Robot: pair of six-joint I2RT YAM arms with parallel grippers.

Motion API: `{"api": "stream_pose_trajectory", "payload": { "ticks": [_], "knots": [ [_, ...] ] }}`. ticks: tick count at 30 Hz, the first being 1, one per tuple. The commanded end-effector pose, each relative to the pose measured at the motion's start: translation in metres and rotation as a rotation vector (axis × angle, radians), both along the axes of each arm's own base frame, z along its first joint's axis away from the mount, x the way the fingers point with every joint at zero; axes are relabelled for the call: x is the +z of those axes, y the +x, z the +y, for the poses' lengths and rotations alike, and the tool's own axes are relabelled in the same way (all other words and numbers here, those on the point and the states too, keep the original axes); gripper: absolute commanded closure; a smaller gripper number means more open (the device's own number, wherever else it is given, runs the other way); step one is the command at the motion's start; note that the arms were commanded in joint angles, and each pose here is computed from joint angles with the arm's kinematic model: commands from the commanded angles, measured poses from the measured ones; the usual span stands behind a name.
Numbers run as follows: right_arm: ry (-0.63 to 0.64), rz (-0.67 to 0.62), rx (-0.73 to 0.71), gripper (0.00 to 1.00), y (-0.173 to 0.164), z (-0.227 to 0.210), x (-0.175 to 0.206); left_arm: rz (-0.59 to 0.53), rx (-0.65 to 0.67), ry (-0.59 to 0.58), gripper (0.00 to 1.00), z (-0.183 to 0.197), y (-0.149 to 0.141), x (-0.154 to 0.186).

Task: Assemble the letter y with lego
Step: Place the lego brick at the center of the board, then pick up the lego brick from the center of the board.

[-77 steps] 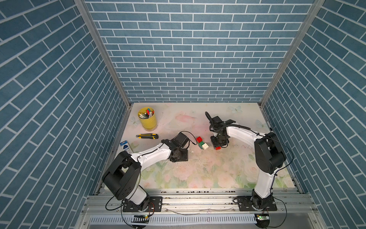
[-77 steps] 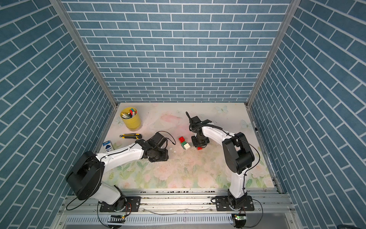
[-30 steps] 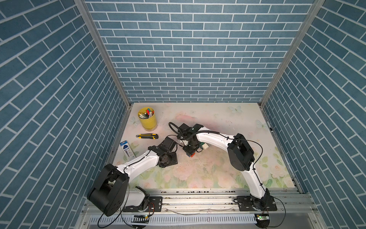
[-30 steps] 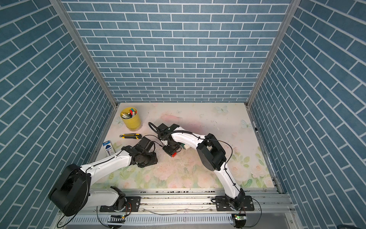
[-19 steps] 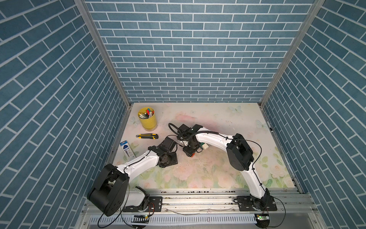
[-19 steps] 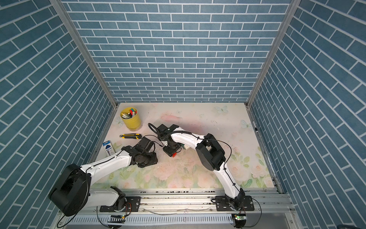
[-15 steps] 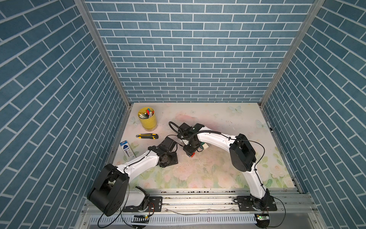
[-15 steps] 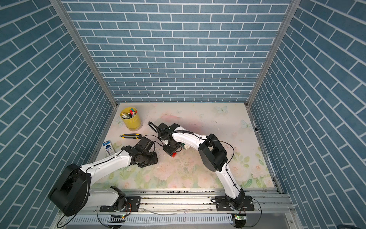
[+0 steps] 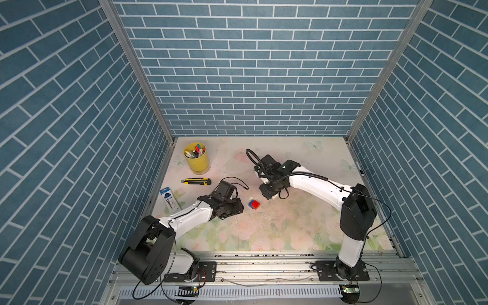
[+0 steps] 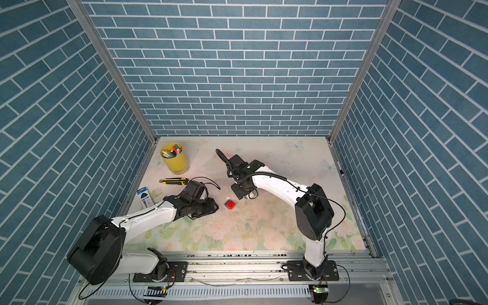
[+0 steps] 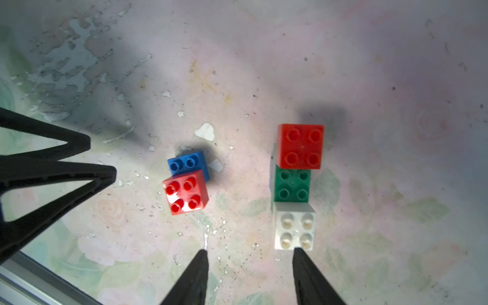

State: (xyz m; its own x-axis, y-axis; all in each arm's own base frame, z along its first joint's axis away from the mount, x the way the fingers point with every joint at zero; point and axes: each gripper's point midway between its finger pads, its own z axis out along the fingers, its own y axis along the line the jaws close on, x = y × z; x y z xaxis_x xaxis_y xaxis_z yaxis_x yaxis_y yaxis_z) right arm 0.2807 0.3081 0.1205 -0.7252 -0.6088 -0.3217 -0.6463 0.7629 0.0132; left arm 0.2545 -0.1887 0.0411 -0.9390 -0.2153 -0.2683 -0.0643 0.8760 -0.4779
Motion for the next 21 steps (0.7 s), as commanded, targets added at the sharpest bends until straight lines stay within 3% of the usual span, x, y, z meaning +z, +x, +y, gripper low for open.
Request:
{"api": "stream_pose_trajectory", "payload": {
  "ticks": [1,8,14,21],
  "knots": [
    [0.031,-0.036,-0.098,0.48,0.008,-0.013,0.007,-0.034,0.0,-0.114,0.44,-0.014,0.011,-0.001],
    [0.028,-0.036,-0.157,0.48,0.012,-0.03,-0.001,-0.043,0.014,-0.212,0.38,-0.02,0.014,-0.013],
    [0.014,-0.019,-0.168,0.48,0.014,-0.033,-0.011,-0.03,0.001,-0.228,0.32,-0.021,0.006,-0.022],
    [0.006,-0.008,-0.169,0.49,0.015,-0.033,-0.018,0.008,-0.01,-0.224,0.31,-0.023,0.004,-0.036]
  ]
}}
